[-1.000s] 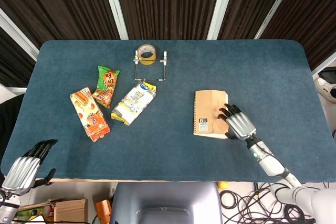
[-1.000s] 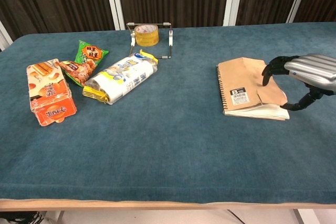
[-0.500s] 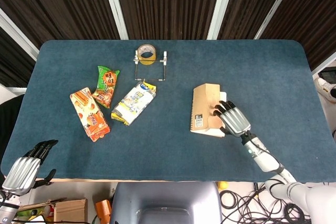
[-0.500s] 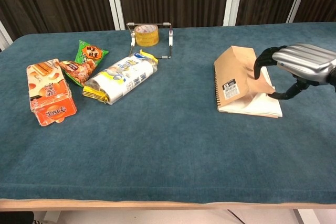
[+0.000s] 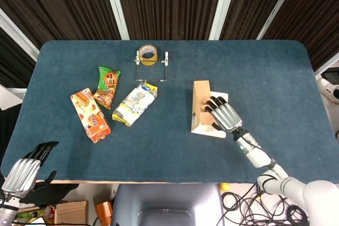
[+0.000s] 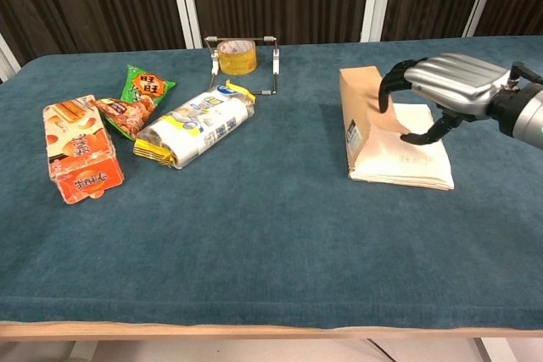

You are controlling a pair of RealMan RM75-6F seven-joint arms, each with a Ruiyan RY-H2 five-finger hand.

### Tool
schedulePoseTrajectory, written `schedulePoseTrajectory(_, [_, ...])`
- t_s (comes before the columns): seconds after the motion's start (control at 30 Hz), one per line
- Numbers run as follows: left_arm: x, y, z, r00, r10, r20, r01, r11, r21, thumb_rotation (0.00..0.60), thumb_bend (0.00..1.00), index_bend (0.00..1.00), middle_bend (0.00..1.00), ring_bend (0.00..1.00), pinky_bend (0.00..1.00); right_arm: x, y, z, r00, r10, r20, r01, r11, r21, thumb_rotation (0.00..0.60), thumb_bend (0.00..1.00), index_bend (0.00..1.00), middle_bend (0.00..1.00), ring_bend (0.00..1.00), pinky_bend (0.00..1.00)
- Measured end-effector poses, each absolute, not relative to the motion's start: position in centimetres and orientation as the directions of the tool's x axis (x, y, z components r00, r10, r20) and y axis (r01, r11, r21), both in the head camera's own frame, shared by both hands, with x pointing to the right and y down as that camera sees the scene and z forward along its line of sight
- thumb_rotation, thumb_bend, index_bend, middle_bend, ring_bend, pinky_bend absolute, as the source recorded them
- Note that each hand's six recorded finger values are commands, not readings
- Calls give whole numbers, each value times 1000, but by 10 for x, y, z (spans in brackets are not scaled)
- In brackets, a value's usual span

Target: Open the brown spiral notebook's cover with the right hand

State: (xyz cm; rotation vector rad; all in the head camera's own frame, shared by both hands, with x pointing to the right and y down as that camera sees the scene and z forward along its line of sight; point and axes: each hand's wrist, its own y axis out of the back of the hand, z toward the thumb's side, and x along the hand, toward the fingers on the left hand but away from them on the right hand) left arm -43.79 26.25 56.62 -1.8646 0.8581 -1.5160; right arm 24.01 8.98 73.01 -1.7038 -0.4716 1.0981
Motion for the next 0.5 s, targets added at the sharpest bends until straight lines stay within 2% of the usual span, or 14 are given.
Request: schedulePoseTrajectory(0.5, [-439, 262, 566, 147, -779, 609, -123, -626, -770, 600, 370, 130, 133, 121, 328, 181, 73, 729, 554, 724, -411, -129, -413, -902, 600, 236, 370, 260, 133, 245])
